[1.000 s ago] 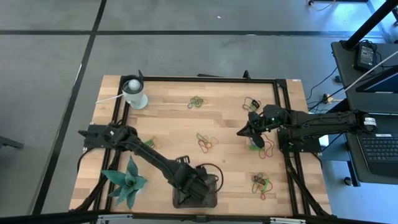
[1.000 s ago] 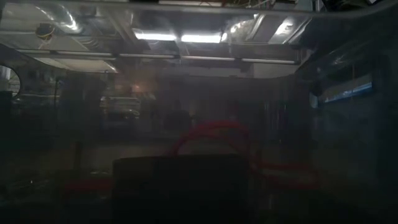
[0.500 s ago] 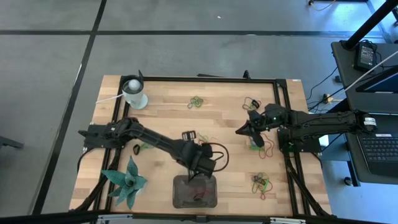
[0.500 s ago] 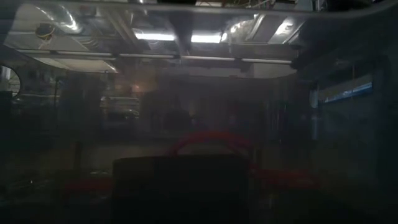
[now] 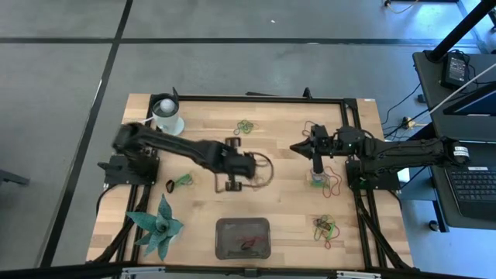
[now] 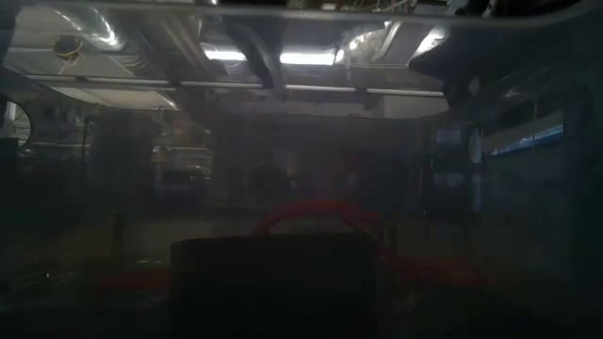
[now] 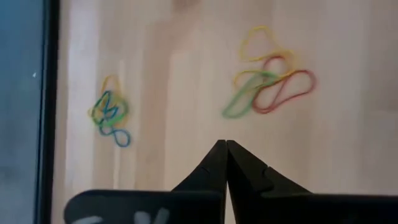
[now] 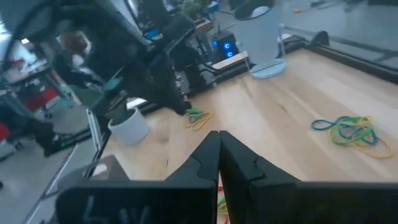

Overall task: Pick and place rubber bands into bin
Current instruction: Put the green rubber band into the black bin

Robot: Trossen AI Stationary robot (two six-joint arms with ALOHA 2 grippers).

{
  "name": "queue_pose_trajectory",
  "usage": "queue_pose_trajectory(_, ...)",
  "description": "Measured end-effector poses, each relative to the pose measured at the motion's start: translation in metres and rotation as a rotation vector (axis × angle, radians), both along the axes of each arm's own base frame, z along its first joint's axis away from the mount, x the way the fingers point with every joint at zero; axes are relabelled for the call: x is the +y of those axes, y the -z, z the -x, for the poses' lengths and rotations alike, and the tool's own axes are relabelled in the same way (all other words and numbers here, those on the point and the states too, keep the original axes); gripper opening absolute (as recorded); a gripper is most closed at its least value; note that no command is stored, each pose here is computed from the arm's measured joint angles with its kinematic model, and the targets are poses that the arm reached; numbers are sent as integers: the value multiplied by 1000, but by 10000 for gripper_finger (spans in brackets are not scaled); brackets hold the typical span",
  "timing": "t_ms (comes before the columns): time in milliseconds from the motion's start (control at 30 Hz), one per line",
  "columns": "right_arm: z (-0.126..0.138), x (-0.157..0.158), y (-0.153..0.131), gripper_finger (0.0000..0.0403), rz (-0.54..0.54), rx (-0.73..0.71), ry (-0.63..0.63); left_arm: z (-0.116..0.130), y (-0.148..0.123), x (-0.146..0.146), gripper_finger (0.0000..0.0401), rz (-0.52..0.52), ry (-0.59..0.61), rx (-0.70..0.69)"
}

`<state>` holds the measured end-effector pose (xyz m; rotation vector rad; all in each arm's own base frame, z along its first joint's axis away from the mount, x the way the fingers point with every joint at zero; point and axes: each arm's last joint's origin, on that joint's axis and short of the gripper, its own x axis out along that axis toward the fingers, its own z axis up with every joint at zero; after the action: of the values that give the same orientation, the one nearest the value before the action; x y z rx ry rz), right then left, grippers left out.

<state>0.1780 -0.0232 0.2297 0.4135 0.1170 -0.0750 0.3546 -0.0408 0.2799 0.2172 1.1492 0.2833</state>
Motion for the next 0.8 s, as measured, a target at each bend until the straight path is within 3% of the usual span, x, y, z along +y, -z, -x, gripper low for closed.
queue_pose_trajectory(167, -12, 2, -16, 10, 17, 13, 60, 47, 7, 29, 2, 62, -51, -114)
queue_pose_trajectory(333, -43, -1, -40, 4, 85, 108, 118, 92, 10, 48, 2, 116, -64, -233)
queue_pose_trajectory(600, -131, -17, -77, 4, 198, 418, 96, 154, 4, 61, 2, 128, -99, -384)
queue_pose_trajectory(800, -200, -51, -78, 4, 207, 604, 121, 184, -1, 62, 2, 144, -143, -497)
